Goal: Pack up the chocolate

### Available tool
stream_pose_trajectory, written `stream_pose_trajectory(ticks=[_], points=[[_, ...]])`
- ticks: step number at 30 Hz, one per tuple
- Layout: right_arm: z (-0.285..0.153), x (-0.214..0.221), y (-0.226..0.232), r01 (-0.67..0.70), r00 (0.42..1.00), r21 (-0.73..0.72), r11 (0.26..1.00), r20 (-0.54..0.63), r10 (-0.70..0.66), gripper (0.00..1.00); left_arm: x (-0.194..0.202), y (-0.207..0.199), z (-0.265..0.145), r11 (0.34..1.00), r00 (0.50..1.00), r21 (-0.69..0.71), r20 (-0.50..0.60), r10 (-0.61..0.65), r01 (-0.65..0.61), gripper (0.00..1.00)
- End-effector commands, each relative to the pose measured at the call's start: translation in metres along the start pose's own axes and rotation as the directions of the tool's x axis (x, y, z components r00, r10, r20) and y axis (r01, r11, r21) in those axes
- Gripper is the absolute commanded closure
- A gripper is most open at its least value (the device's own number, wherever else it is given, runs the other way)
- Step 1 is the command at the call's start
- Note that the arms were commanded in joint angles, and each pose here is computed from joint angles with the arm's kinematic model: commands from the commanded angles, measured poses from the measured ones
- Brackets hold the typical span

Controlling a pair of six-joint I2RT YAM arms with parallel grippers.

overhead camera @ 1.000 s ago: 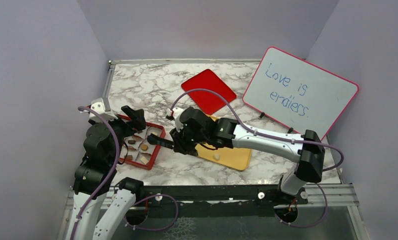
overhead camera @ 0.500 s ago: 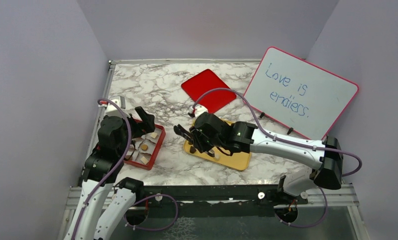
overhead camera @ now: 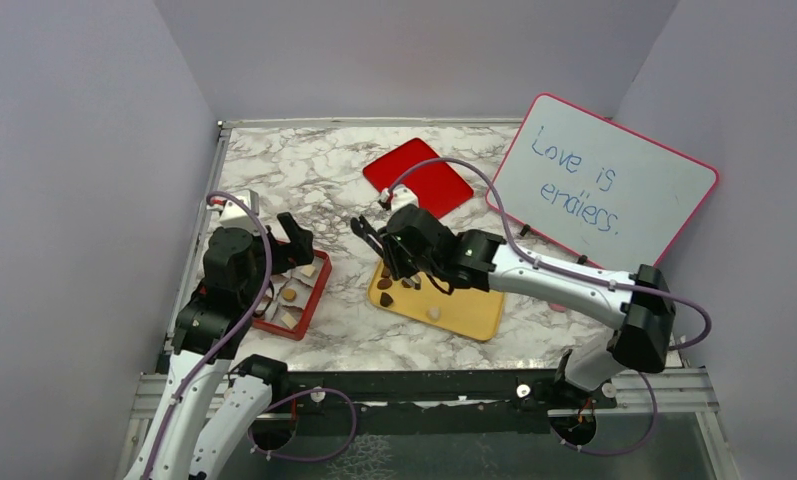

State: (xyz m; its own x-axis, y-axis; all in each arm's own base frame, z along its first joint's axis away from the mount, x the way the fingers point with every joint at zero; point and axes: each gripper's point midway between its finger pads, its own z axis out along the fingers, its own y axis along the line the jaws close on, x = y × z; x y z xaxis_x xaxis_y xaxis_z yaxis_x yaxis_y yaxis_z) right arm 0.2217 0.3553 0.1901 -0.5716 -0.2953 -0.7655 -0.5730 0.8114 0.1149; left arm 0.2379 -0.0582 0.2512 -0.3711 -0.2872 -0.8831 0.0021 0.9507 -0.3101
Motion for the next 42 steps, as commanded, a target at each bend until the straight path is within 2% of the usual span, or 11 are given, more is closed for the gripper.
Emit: stream_pose_trajectory(ticks=[1, 4, 7, 10, 14, 17, 21, 30, 42], points=[[0.035, -0.053, -0.001, -0.033, 0.987, 0.029, 0.999, 0.156, 0.028, 0.66, -0.013, -0.006, -0.008, 0.999, 0.998, 0.036, 0.059, 0.001, -0.003, 0.01], [0.059, -0.067, 0.002, -0.002, 0.980, 0.032, 0.999, 0.201, -0.004, 0.64, -0.008, -0.001, -0.010, 1.000, 0.998, 0.026, 0.069, 0.000, -0.002, 0.01], [0.083, -0.079, -0.007, -0.006, 0.975, 0.122, 0.992, 0.222, -0.022, 0.64, -0.005, 0.005, -0.012, 1.000, 0.996, 0.007, 0.086, -0.013, 0.013, 0.01], [0.108, -0.096, -0.001, 0.002, 0.964, 0.122, 0.993, 0.263, -0.035, 0.64, -0.006, 0.008, -0.018, 1.000, 0.992, 0.008, 0.125, -0.026, 0.026, 0.01], [0.144, -0.105, 0.000, 0.016, 0.960, 0.129, 0.991, 0.274, -0.052, 0.64, -0.016, 0.014, -0.029, 0.999, 0.980, -0.006, 0.198, -0.032, 0.033, 0.01], [0.170, -0.107, -0.003, 0.013, 0.961, 0.153, 0.988, 0.272, -0.055, 0.64, -0.014, 0.014, -0.029, 1.000, 0.981, -0.005, 0.193, -0.029, 0.030, 0.01], [0.197, -0.102, -0.013, -0.003, 0.960, 0.219, 0.976, 0.273, -0.058, 0.64, -0.012, 0.011, -0.031, 0.999, 0.980, 0.019, 0.194, -0.039, 0.036, 0.01], [0.252, -0.065, -0.029, -0.013, 0.977, 0.240, 0.971, 0.208, -0.038, 0.60, -0.011, 0.014, -0.032, 0.999, 0.978, 0.012, 0.204, -0.043, 0.041, 0.01], [0.279, -0.031, -0.030, 0.016, 0.990, 0.202, 0.979, 0.133, -0.043, 0.55, -0.013, 0.014, -0.037, 0.998, 0.973, 0.020, 0.224, -0.057, 0.054, 0.01]])
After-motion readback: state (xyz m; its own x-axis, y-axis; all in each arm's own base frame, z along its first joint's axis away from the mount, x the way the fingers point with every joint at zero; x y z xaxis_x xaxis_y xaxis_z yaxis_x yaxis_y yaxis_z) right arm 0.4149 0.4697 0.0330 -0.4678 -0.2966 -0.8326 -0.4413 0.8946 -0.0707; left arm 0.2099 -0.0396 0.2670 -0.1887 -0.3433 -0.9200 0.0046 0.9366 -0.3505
